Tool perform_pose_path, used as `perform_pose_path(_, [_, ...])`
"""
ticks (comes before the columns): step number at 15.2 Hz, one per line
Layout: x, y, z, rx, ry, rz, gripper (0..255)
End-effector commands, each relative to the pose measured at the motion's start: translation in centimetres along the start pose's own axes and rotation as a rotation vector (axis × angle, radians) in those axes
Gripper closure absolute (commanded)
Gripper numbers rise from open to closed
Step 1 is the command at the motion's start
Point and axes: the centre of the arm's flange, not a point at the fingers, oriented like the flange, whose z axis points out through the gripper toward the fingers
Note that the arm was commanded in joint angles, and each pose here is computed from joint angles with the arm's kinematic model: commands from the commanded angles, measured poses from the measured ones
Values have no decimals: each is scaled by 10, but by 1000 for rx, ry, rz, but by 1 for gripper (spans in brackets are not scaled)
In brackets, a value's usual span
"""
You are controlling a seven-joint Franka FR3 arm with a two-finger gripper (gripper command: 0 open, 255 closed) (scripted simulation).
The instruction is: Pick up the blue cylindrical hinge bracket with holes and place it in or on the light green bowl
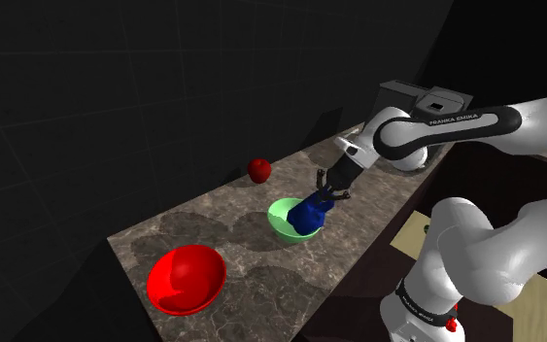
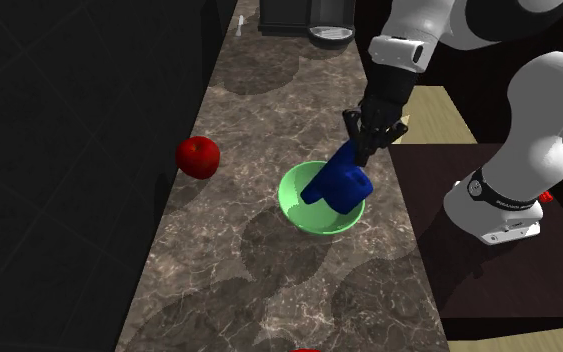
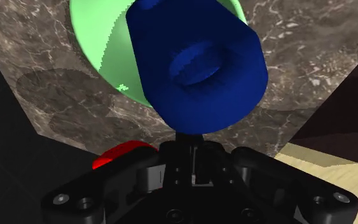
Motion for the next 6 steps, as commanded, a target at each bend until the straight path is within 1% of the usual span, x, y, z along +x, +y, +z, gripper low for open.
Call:
perform_pose_path(1, [0,0,0,0,0,0,255])
perform_pose_path(2, [0,0,0,0,0,0,0])
perform_pose_path(3, [47,38,15,143,-320,201,0])
perform_pose_path(4, [10,16,-2,65,-121,-19,0])
perform_pose_path(5, [10,16,-2,65,-121,-19,0])
perform_pose_path(6, [29,15,-11,-7,-254,290,0])
